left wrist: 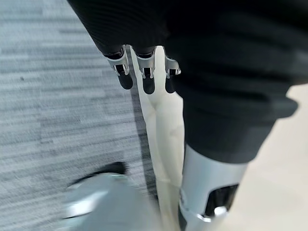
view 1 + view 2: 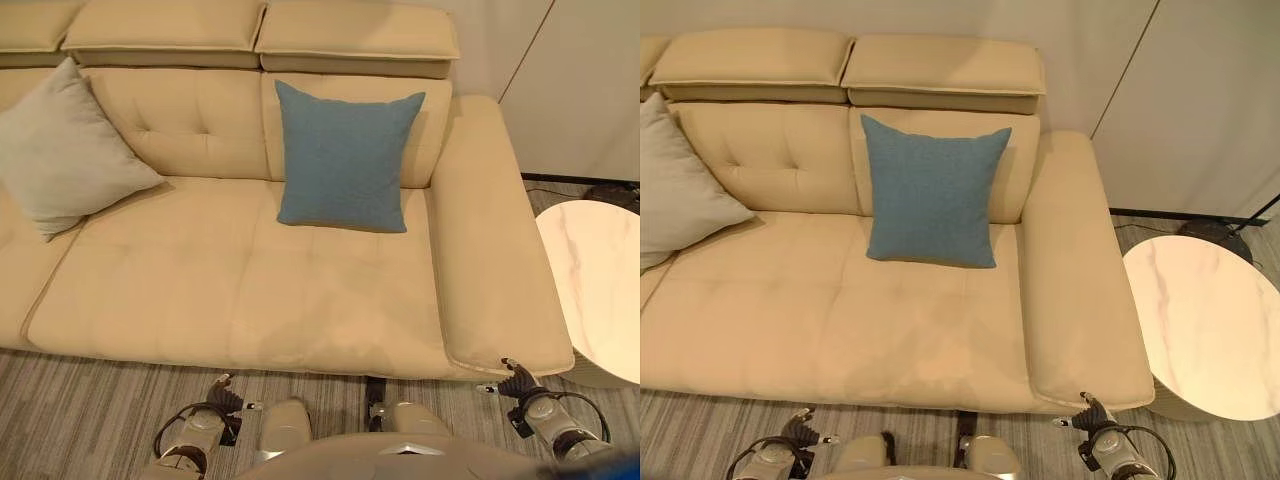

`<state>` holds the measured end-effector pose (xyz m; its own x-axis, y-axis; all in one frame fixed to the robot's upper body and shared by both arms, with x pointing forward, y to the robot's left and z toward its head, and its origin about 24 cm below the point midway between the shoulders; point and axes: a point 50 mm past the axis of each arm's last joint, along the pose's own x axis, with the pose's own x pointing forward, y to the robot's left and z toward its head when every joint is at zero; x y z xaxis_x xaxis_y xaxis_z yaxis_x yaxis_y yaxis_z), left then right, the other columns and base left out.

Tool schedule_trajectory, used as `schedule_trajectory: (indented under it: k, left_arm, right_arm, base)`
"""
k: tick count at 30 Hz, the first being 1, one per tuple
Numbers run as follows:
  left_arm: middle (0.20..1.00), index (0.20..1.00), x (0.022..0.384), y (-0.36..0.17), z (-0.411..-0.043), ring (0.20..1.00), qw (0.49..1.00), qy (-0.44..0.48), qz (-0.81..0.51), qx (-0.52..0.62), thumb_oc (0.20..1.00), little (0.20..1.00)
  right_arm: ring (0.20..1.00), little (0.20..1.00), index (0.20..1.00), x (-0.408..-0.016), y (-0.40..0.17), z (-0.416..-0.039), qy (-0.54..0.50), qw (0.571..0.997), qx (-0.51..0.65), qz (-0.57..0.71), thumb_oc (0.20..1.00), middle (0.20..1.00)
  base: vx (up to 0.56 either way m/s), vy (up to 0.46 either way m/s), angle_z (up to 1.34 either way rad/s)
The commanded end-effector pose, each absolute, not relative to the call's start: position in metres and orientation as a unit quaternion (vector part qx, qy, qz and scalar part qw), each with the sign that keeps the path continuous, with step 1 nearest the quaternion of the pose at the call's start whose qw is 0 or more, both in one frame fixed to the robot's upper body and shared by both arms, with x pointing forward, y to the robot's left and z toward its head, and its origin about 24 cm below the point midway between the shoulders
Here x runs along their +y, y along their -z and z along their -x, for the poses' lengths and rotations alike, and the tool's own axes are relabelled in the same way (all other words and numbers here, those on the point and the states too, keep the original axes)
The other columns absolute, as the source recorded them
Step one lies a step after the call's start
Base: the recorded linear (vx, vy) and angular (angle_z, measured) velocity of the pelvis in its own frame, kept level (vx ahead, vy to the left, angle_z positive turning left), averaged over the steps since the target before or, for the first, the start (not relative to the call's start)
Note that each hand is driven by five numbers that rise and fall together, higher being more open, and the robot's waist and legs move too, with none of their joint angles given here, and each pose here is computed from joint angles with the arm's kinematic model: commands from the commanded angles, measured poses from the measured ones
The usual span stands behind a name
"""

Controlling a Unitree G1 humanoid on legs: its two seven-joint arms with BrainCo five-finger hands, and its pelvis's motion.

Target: Pick up all the scattered cushions and arrange them neatly on the sofa.

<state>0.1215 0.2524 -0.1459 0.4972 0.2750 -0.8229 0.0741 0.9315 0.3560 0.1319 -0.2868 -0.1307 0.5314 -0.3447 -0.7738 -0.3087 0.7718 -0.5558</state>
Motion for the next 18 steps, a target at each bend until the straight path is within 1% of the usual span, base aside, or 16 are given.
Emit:
schedule_trajectory:
  k: [1, 5, 8, 9, 11, 14, 16, 18]
  left_arm:
    - [1.0, 1.0, 0.257, 0.147, -0.11, 1.0, 0.839, -0.052, -0.195, 0.506, 1.0, 1.0]
    - [1.0, 1.0, 0.254, 0.148, -0.114, 1.0, 0.839, -0.05, -0.195, 0.506, 1.0, 1.0]
    - [1.0, 1.0, 0.26, 0.148, -0.108, 1.0, 0.829, -0.06, -0.2, 0.519, 1.0, 1.0]
    - [1.0, 1.0, 0.263, 0.147, -0.111, 1.0, 0.83, -0.062, -0.205, 0.515, 1.0, 1.0]
    - [1.0, 1.0, 0.267, 0.145, -0.111, 1.0, 0.828, -0.064, -0.213, 0.515, 1.0, 1.0]
    - [1.0, 1.0, 0.273, 0.143, -0.111, 1.0, 0.826, -0.066, -0.222, 0.514, 1.0, 1.0]
    - [1.0, 1.0, 0.276, 0.141, -0.114, 1.0, 0.83, -0.074, -0.22, 0.507, 1.0, 1.0]
    - [1.0, 1.0, 0.275, 0.141, -0.115, 1.0, 0.834, -0.079, -0.213, 0.503, 1.0, 1.0]
  right_arm:
    - [1.0, 1.0, 1.0, -0.287, 0.134, -0.124, 0.024, 0.799, 0.503, 0.328, 1.0, 1.0]
    - [1.0, 1.0, 1.0, -0.279, 0.136, -0.13, 0.01, 0.797, 0.5, 0.338, 1.0, 1.0]
    - [1.0, 1.0, 1.0, -0.265, 0.138, -0.14, -0.019, 0.798, 0.489, 0.351, 1.0, 1.0]
    - [1.0, 1.0, 1.0, -0.263, 0.137, -0.141, -0.021, 0.799, 0.486, 0.353, 1.0, 1.0]
    - [1.0, 1.0, 1.0, -0.262, 0.139, -0.137, -0.024, 0.797, 0.491, 0.35, 1.0, 1.0]
    - [1.0, 1.0, 1.0, -0.259, 0.144, -0.126, -0.019, 0.798, 0.504, 0.33, 1.0, 1.0]
    - [1.0, 1.0, 1.0, -0.258, 0.144, -0.126, -0.018, 0.8, 0.5, 0.331, 1.0, 1.0]
    - [1.0, 1.0, 1.0, -0.258, 0.144, -0.125, -0.02, 0.799, 0.5, 0.334, 1.0, 1.0]
  base:
    - [-0.08, 0.15, 0.45]
    - [-0.16, 0.192, 0.14]
    - [-0.21, 0.136, -0.13]
    - [-0.29, 0.113, -0.15]
    - [-0.17, 0.029, 0.03]
    - [-0.17, -0.072, 0.4]
    - [-0.11, -0.198, 0.59]
    - [-0.12, -0.185, 0.11]
